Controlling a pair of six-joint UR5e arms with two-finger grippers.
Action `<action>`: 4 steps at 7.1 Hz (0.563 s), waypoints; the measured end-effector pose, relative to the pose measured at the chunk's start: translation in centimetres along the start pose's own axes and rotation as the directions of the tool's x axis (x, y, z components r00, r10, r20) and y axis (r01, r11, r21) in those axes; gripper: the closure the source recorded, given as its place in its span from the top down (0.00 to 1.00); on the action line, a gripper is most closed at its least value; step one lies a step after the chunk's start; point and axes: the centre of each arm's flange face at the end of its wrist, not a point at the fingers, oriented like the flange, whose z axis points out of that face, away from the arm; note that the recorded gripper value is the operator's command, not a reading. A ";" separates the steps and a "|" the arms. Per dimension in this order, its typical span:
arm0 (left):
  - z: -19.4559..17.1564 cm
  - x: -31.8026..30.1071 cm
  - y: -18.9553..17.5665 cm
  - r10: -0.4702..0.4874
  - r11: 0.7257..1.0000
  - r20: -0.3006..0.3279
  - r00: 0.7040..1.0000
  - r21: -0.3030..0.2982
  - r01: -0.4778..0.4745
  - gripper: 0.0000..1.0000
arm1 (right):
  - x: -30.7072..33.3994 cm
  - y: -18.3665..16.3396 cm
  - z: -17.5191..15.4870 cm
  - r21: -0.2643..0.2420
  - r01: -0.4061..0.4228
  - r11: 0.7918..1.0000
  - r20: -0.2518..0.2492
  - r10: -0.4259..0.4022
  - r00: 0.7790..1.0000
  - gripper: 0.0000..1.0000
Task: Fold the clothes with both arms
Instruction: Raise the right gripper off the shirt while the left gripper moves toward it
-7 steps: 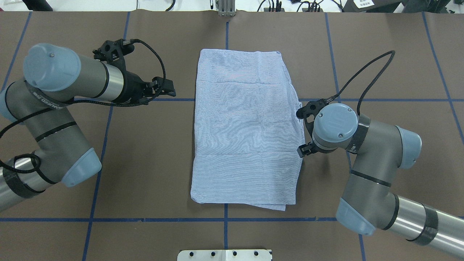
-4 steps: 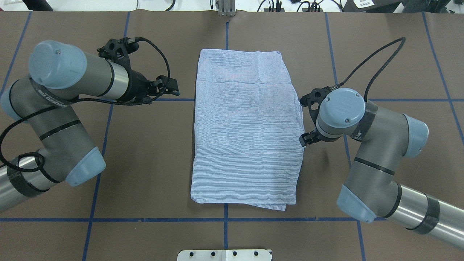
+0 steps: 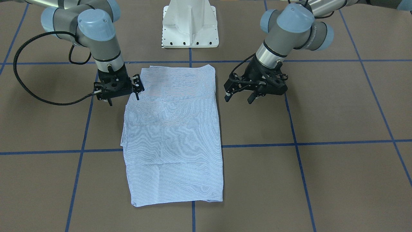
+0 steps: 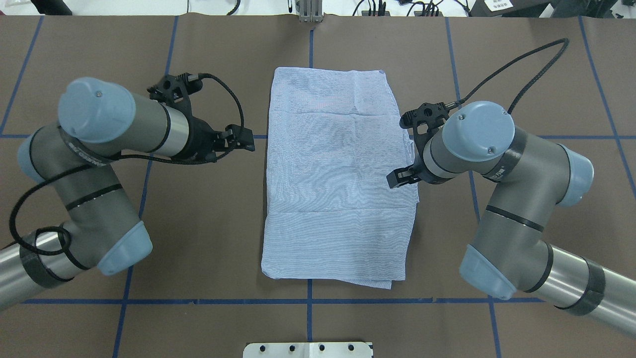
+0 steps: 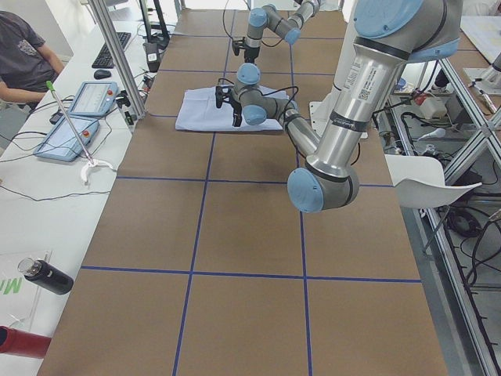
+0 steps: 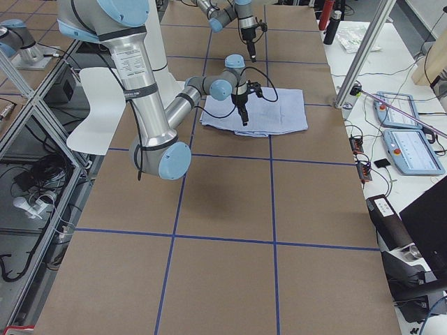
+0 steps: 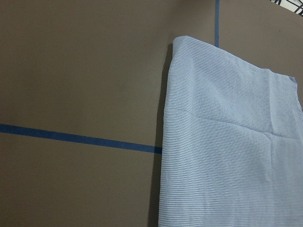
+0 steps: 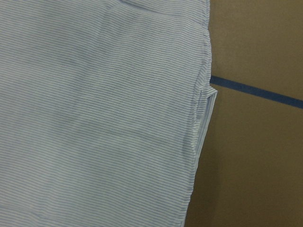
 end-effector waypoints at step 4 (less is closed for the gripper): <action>5.3 1.1 12.2 -0.056 0.988 0.032 0.998 -0.139 0.060 0.91 | -2.1 1.4 -5.0 -0.028 -0.095 0.995 0.164 0.098 0.982 1.00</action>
